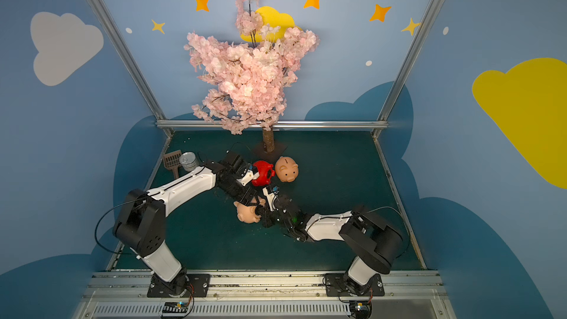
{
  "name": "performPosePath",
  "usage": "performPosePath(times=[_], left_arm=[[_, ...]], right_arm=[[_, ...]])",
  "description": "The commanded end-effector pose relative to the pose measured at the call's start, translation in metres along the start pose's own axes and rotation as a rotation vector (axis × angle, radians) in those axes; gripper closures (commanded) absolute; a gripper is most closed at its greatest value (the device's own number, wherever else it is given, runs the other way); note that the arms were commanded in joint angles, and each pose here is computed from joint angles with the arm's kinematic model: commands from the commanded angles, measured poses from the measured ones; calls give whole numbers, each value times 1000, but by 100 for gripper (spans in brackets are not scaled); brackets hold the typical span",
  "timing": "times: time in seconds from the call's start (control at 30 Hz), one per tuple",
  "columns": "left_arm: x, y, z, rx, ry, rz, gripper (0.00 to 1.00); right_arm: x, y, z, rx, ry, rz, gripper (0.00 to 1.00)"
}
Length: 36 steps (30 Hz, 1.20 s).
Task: Close piggy banks
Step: Screw the knob on the piggy bank.
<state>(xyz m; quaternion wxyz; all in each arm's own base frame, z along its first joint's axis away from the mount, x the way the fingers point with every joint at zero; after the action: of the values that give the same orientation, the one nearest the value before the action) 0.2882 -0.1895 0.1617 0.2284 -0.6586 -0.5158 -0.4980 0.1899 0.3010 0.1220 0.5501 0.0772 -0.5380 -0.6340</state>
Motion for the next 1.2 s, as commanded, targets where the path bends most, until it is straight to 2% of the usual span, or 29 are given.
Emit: performPosePath(times=[0.0,0.5,1.17], left_arm=[[-13,-20,2,39,-14,131,18],[-15,-20,1,35,-19,126,18],[-16,-21,-1,16,3,128,18]], right_arm=[[-5,9,3,-44,20,-2,100],[-7,6,-7,-246,62,83,100],[-14,15,-6,-428,108,110,100]])
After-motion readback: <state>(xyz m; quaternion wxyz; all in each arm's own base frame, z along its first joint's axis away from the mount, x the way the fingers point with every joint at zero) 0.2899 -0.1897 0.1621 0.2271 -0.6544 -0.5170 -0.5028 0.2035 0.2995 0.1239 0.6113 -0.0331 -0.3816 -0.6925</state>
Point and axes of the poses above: each gripper's point midway between its finger pads, its own x axis back along the fingers, its own z axis along the line the jaws close on, y = z × x, the point moved 8 cm from there along x, back along the fingers, and after that the axes turned 8 degrees about x, right-handed, at the moved point
